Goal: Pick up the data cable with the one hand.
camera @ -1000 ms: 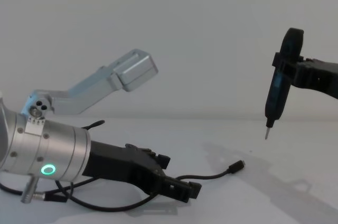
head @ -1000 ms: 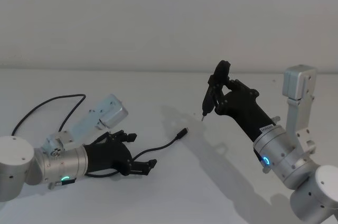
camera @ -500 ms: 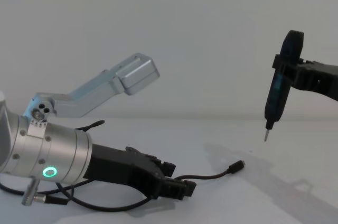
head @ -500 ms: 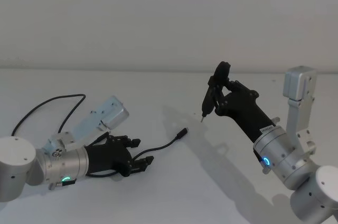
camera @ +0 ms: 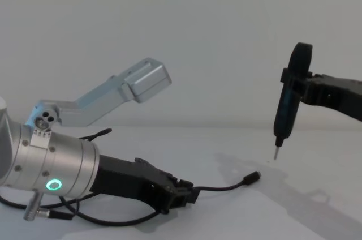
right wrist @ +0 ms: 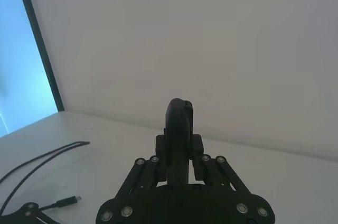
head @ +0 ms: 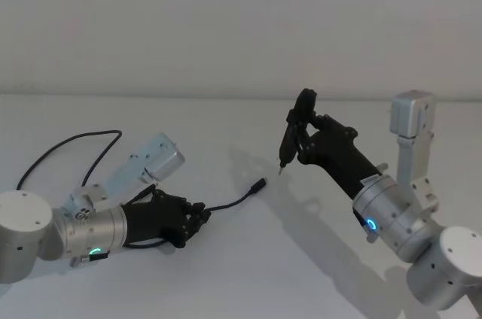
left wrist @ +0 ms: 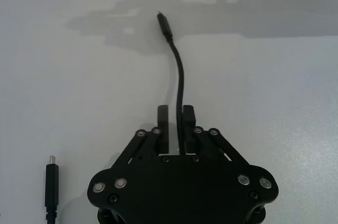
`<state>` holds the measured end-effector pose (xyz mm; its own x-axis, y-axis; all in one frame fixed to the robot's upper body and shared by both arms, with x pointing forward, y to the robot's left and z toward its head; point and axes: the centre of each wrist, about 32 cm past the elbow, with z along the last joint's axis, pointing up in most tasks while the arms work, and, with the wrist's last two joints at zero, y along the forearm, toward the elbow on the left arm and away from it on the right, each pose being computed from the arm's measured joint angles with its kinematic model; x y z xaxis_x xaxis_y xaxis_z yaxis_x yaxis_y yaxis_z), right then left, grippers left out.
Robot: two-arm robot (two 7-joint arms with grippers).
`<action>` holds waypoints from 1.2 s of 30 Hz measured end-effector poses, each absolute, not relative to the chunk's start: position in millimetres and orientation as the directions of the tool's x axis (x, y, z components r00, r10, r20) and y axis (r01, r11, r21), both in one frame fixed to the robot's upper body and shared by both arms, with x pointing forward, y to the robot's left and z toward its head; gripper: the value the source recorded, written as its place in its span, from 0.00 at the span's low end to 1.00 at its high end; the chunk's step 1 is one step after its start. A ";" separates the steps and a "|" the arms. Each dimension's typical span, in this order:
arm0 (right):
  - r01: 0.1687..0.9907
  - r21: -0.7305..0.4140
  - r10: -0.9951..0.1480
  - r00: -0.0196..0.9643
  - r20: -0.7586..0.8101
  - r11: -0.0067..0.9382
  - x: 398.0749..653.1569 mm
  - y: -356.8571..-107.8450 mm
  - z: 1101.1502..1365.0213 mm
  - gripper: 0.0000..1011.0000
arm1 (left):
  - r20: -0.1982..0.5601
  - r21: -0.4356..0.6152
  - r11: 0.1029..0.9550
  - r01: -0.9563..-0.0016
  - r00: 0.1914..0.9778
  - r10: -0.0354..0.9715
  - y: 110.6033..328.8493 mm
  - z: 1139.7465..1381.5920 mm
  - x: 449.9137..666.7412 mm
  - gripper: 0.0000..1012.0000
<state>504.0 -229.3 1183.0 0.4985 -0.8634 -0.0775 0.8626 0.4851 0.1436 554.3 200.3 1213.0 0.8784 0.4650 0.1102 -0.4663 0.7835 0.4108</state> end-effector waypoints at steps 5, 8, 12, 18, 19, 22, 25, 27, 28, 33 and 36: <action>0.855 0.121 -0.854 0.514 -0.077 0.504 511.1 -226.7 1179.3 0.27 | 0.110 0.412 0.783 -0.466 0.878 0.465 200.2 1212.9 554.4 0.05; 0.852 0.110 -0.850 0.521 -0.075 0.513 515.0 -225.1 1177.0 0.27 | 0.110 0.412 0.783 -0.466 0.878 0.465 200.2 1212.8 554.4 0.05; 0.847 0.100 -0.845 0.530 -0.074 0.522 519.6 -223.0 1175.0 0.27 | 0.110 0.412 0.783 -0.466 0.878 0.465 200.2 1212.8 554.4 0.05; 0.843 0.094 -0.841 0.537 -0.070 0.530 524.9 -221.0 1173.2 0.27 | 0.110 0.412 0.783 -0.466 0.878 0.465 200.2 1212.8 554.4 0.05; 0.842 0.095 -0.840 0.538 -0.069 0.532 526.5 -220.6 1173.3 0.27 | 0.110 0.412 0.783 -0.466 0.878 0.465 200.2 1212.8 554.4 0.05; 0.841 0.092 -0.839 0.539 -0.067 0.533 529.5 -220.3 1171.7 0.27 | 0.110 0.412 0.783 -0.466 0.878 0.465 200.2 1212.8 554.4 0.05; 0.840 0.091 -0.839 0.540 -0.064 0.534 531.8 -220.5 1171.0 0.27 | 0.110 0.412 0.783 -0.466 0.878 0.465 200.2 1212.8 554.4 0.05; 0.840 0.091 -0.839 0.540 -0.062 0.534 532.9 -220.9 1170.7 0.27 | 0.110 0.412 0.783 -0.466 0.878 0.465 200.3 1212.8 554.5 0.05; 0.840 0.091 -0.839 0.540 -0.062 0.534 533.3 -221.0 1170.6 0.27 | 0.110 0.412 0.783 -0.466 0.878 0.465 200.2 1212.8 554.4 0.05; 0.840 0.089 -0.839 0.541 -0.058 0.535 535.7 -221.7 1168.9 0.27 | 0.110 0.412 0.783 -0.466 0.878 0.465 200.2 1212.8 554.4 0.05; 0.840 0.088 -0.839 0.541 -0.054 0.536 536.7 -221.7 1167.9 0.27 | 0.110 0.412 0.783 -0.466 0.878 0.465 200.3 1212.8 554.4 0.05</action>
